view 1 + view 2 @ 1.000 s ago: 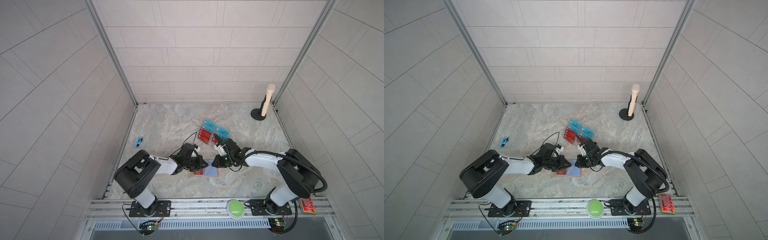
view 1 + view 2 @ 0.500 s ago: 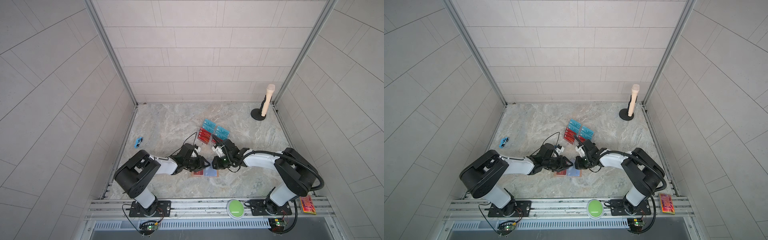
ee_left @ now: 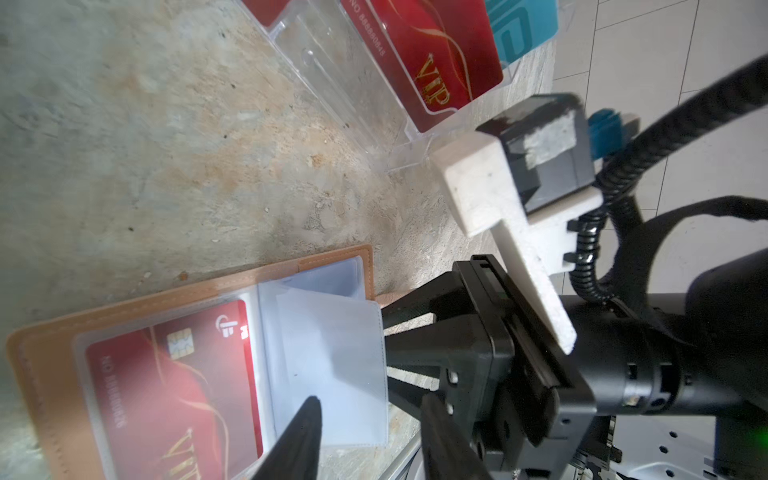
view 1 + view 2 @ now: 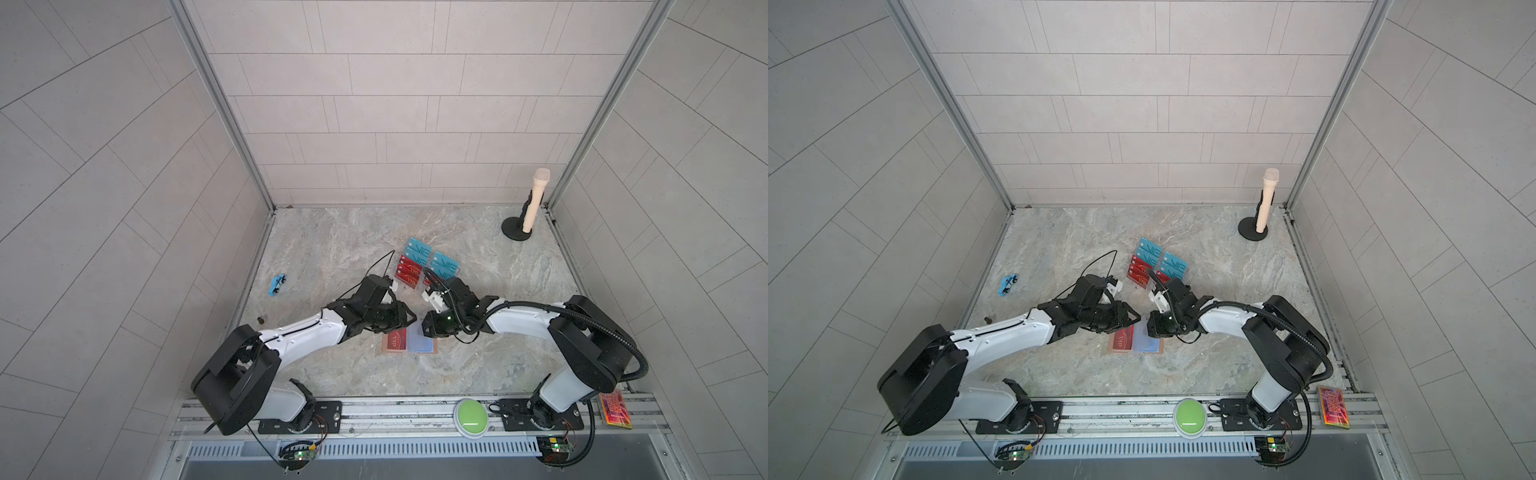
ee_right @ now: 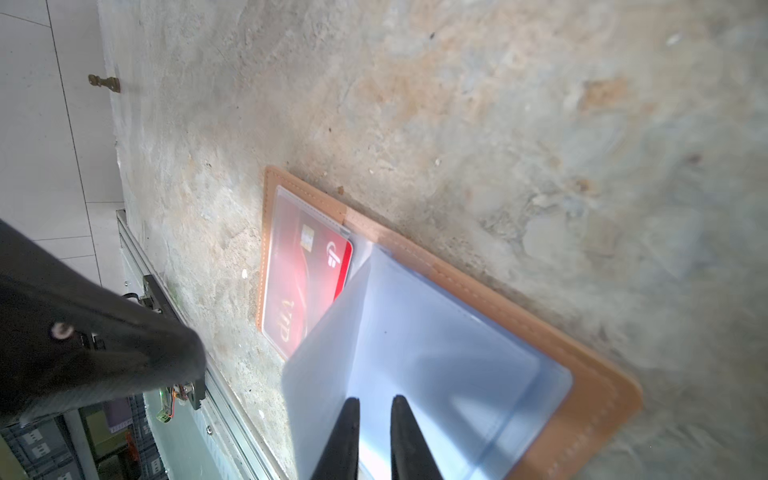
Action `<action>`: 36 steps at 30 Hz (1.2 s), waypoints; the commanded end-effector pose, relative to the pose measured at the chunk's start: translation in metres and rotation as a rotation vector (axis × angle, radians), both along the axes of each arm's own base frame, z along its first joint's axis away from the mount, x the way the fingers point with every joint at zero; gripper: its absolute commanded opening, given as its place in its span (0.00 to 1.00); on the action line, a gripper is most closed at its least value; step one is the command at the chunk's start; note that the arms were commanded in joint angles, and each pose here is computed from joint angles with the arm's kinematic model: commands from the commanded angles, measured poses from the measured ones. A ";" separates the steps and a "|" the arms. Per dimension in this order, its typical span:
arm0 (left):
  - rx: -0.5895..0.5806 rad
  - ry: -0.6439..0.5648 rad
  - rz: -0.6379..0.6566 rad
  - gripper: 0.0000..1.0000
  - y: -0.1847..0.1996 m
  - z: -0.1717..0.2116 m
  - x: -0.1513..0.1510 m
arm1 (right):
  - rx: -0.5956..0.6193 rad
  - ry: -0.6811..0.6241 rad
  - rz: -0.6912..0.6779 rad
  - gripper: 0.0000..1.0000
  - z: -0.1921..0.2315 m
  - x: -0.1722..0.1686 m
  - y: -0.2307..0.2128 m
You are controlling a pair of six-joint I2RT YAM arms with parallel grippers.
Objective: Put the credit cards into the card holder
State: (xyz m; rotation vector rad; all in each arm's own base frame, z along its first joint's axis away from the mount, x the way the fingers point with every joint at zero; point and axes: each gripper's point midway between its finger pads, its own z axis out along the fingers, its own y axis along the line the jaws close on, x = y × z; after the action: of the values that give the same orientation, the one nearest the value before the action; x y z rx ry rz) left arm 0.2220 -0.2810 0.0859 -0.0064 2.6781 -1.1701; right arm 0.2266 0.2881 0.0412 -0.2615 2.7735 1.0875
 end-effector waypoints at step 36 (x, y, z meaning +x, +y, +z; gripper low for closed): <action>0.095 -0.033 0.204 0.33 0.073 -0.003 0.013 | 0.025 0.031 0.030 0.18 0.005 -0.010 0.031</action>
State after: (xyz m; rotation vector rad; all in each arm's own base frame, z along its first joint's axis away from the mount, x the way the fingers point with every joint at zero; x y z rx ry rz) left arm 0.2445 -0.2224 0.0957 -0.2404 2.5744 -1.0509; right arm 0.2161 0.3133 0.0464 -0.2958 2.7842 1.1392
